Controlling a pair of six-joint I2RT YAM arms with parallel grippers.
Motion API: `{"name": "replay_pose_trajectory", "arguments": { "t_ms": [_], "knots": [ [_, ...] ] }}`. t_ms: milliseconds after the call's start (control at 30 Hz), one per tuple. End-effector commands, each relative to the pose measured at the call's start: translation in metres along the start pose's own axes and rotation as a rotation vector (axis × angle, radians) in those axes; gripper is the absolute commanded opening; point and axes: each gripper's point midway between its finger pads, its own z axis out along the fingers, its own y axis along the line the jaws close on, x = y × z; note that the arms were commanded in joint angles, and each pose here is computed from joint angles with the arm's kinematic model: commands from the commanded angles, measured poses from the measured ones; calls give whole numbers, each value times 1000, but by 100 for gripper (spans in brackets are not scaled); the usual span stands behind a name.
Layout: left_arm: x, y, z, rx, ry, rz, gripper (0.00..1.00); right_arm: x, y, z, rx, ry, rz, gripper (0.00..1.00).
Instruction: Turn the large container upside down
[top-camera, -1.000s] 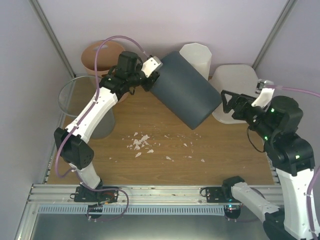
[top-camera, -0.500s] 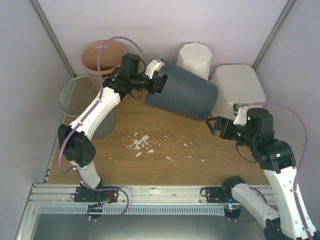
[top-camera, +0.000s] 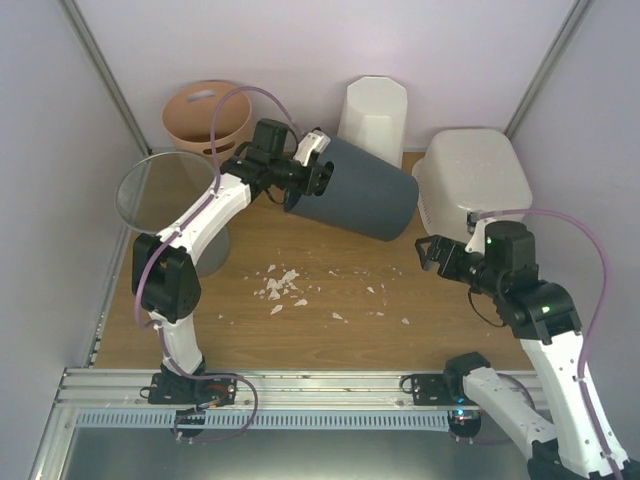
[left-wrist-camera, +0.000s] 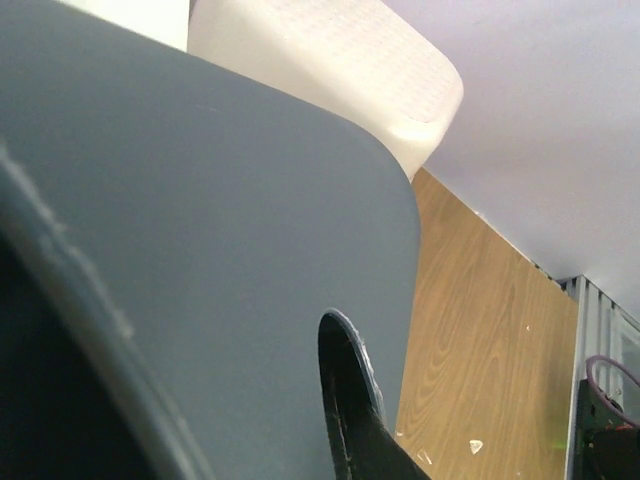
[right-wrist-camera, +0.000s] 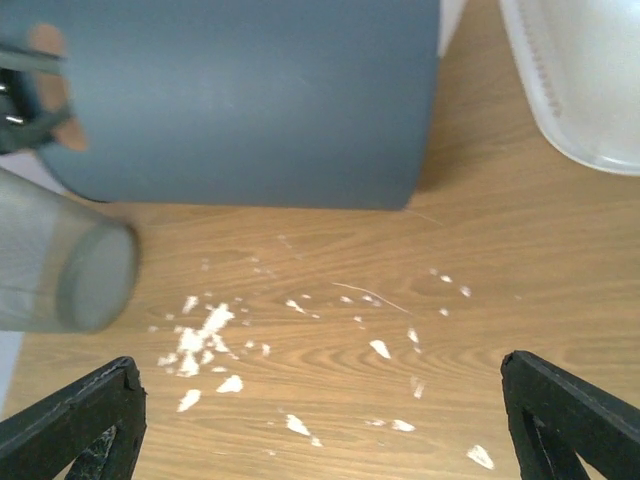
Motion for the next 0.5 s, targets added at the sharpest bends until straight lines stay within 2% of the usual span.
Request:
{"name": "replay_pose_trajectory", "arguments": {
  "t_ms": [0,200,333,467],
  "knots": [
    [-42,-45,-25,96,-129,124,0,3,-29,15,108,-45,-3,96],
    [-25,-70,-36,200,-65,80,0,2,-25,28,90,-29,-18,96],
    [-13,-92,-49,306,-40,17,0,0,-36,24,155,-40,-24,97],
    [-7,-107,-59,408,-32,-67,0,3,-35,22,135,-58,-14,98]
  ]
}}
